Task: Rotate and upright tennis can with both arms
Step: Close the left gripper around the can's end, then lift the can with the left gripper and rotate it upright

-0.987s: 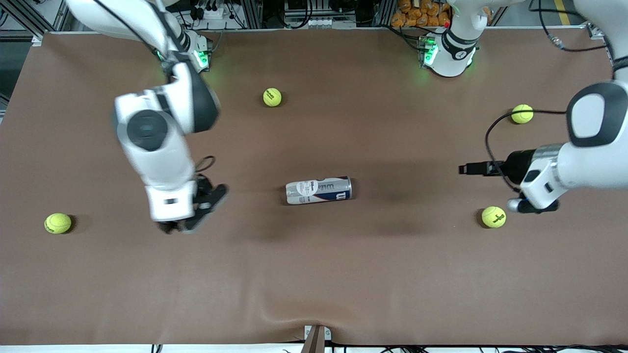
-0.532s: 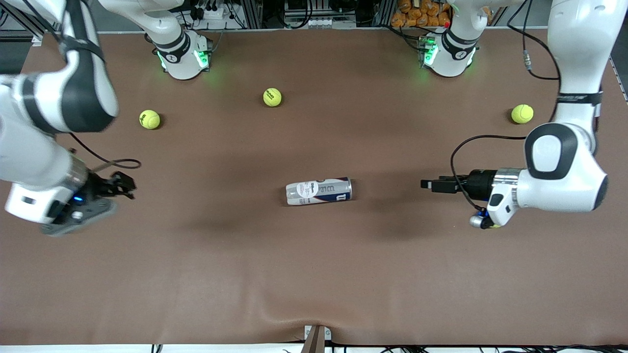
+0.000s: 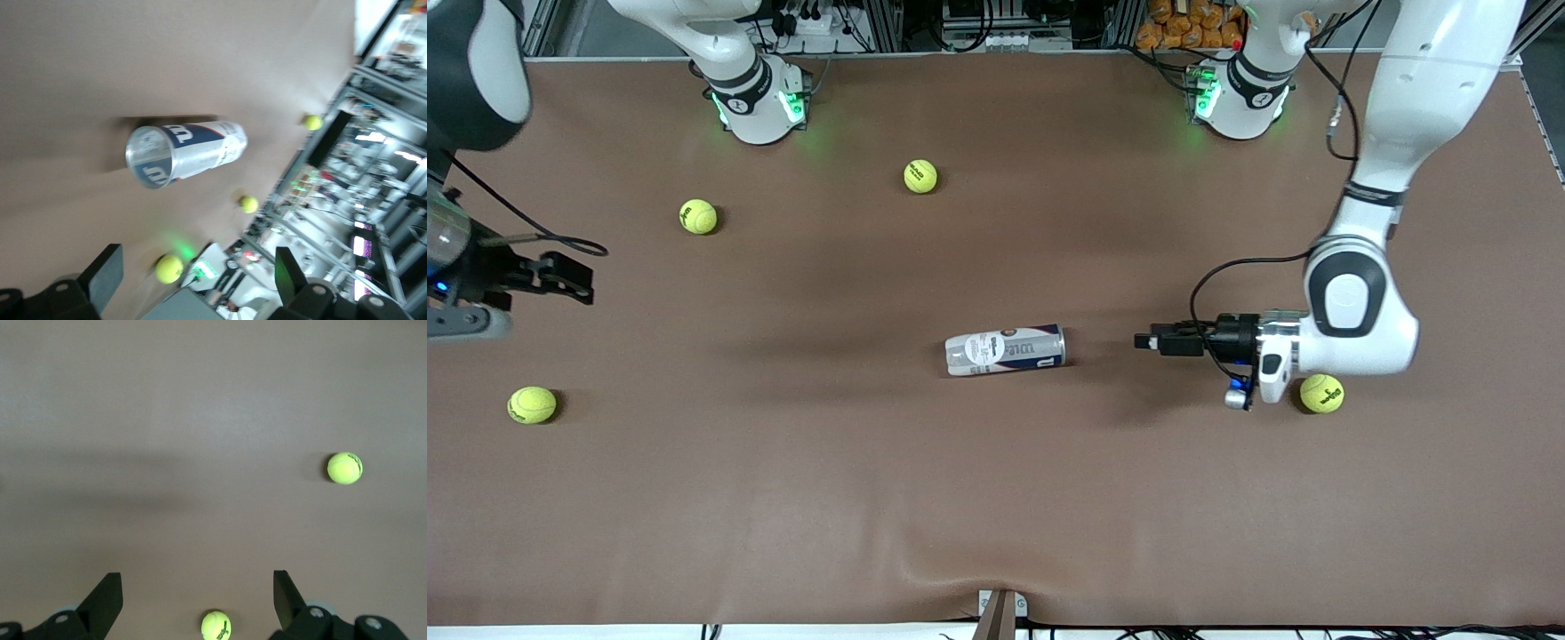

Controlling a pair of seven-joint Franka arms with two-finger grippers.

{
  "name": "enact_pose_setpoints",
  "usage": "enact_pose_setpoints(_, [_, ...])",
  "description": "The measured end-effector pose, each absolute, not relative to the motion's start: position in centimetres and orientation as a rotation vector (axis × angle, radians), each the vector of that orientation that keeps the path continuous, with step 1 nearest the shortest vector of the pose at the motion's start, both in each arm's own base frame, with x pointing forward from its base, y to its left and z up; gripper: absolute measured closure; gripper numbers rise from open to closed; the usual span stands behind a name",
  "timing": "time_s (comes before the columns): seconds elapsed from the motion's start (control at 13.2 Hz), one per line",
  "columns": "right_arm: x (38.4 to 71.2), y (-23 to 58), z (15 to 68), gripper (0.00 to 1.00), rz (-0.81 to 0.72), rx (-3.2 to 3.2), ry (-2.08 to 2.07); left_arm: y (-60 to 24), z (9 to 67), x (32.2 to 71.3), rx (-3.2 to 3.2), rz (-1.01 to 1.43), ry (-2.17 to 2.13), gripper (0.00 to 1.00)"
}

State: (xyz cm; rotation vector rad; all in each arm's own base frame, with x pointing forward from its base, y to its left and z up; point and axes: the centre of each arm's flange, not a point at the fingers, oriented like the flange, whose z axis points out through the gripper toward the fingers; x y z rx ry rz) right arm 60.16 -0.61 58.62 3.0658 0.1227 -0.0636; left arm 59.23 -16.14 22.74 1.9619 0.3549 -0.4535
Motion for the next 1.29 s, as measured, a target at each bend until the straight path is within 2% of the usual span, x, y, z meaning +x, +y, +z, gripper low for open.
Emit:
enact_pose_setpoints(0.3, [58.2, -2.7, 60.9, 0.00, -0.070, 3.127, 0.000, -18.1, 17.3, 57.0, 1.910, -0.355, 0.390, 0.03])
enact_pose_setpoints(0.53, [56.6, -2.6, 61.9, 0.00, -0.058, 3.128, -0.008, -21.8, 16.3, 56.4, 1.896, -0.276, 0.431, 0.09])
enact_pose_setpoints(0.61, [56.1, -2.6, 62.2, 0.00, -0.053, 3.128, -0.009, -22.4, 15.6, 56.1, 1.883, -0.255, 0.429, 0.15])
enact_pose_setpoints(1.29, [55.1, -5.4, 62.8, 0.00, -0.068, 3.155, -0.140, -23.2, 12.5, 55.0, 1.864, -0.220, 0.410, 0.29])
